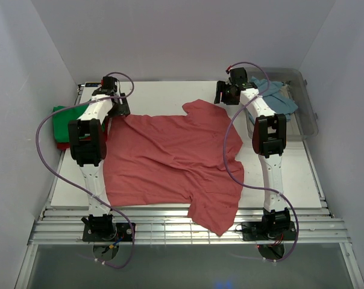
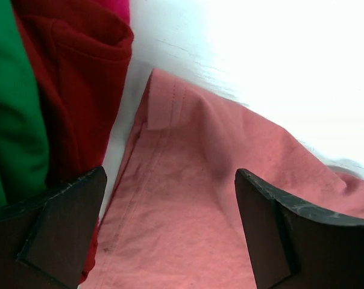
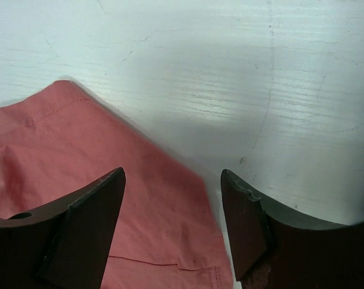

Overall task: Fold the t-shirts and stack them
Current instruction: Flatten the tshirt out, then fold the tshirt

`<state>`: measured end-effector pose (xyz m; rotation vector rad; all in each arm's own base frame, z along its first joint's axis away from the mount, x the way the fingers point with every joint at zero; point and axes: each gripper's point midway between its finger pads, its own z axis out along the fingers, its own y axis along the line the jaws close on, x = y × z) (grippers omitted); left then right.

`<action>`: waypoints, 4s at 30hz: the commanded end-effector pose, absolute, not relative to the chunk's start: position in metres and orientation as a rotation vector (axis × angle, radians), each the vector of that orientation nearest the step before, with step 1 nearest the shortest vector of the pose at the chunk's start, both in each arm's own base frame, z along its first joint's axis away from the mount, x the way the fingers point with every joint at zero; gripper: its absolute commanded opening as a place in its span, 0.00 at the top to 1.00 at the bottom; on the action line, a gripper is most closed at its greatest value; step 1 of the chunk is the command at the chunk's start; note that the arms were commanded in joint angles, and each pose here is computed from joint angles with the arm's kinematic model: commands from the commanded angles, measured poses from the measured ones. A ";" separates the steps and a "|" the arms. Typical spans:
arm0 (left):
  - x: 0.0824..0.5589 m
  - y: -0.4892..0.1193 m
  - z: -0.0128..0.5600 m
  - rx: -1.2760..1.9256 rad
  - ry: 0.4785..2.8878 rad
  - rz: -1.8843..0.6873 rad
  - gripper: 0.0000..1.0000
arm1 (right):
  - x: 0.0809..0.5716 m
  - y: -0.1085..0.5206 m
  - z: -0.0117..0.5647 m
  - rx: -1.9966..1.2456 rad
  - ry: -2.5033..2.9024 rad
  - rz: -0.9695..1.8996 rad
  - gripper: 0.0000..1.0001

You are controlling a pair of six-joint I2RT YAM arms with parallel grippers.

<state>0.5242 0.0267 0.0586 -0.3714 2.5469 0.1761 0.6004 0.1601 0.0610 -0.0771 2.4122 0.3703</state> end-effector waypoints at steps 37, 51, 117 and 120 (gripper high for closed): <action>0.569 0.058 0.060 -0.479 2.374 0.193 0.07 | 0.583 0.190 0.001 -0.043 2.496 0.581 0.42; 0.574 0.065 0.038 -0.506 2.386 0.200 0.56 | 0.571 0.206 -0.011 -0.075 2.527 0.582 0.63; 0.430 0.027 0.088 -0.482 2.402 0.026 1.00 | 0.341 0.112 0.130 -0.087 2.472 0.306 0.92; 0.416 0.031 0.079 -0.515 2.450 0.071 1.00 | 0.323 0.108 0.115 -0.079 2.525 0.282 0.92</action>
